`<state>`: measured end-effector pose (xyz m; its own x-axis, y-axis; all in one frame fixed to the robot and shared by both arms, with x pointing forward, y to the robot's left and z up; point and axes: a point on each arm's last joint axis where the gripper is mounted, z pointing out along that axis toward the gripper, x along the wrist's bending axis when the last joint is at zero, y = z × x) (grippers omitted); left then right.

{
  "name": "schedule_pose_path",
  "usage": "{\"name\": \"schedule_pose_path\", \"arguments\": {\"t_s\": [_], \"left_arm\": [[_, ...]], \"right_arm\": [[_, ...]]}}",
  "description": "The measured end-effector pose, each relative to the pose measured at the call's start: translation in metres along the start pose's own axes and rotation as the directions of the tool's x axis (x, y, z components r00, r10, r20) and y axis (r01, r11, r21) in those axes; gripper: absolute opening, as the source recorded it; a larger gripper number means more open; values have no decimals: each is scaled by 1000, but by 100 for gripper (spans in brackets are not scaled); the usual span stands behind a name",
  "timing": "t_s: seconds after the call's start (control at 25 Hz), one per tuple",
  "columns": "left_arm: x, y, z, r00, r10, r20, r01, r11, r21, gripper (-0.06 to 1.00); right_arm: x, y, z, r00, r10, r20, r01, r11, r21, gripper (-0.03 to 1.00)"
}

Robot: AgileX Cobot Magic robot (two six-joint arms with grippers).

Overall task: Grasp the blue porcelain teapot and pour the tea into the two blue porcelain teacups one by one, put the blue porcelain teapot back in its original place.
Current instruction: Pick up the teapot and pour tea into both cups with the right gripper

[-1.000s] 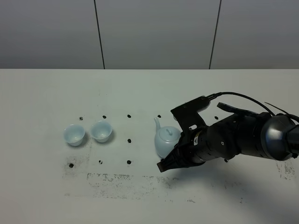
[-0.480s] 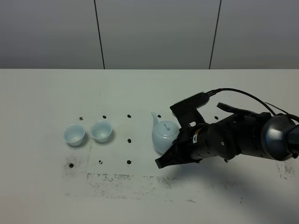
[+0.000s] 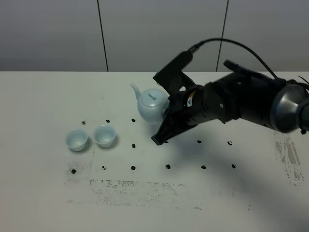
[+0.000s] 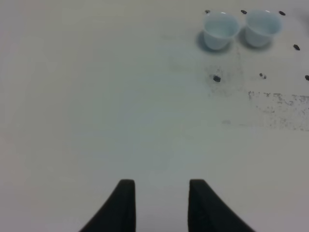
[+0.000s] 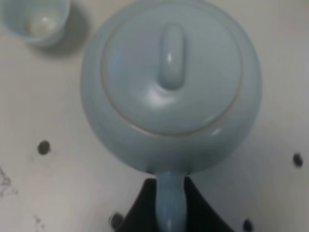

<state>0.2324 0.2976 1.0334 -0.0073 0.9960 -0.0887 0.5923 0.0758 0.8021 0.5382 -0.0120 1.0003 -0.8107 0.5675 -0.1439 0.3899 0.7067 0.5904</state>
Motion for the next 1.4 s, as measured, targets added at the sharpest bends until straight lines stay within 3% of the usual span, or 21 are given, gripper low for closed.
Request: {"name": "schedule_pose_path", "arguments": {"t_s": [0.2,0.4,0.68,0.84,1.16,1.4], "left_arm": [[0,0,0,1000,0,0,0,1000,0,30],[0,0,0,1000,0,0,0,1000,0,30],[0,0,0,1000,0,0,0,1000,0,30],[0,0,0,1000,0,-1,0,1000,0,30],[0,0,0,1000,0,-1,0,1000,0,30],[0,0,0,1000,0,-1,0,1000,0,30]], "right_arm": [[-10,44,15,981,-192,-8,192,981,-2,3],[-16,74,35,929,-370,-12,370,928,-40,3],[-12,94,49,806,-592,-6,585,799,-138,3],[-9,99,49,719,-693,44,690,706,-157,3],[9,106,49,568,-816,108,821,551,-150,3],[19,104,57,495,-862,111,867,482,-121,3]]}}
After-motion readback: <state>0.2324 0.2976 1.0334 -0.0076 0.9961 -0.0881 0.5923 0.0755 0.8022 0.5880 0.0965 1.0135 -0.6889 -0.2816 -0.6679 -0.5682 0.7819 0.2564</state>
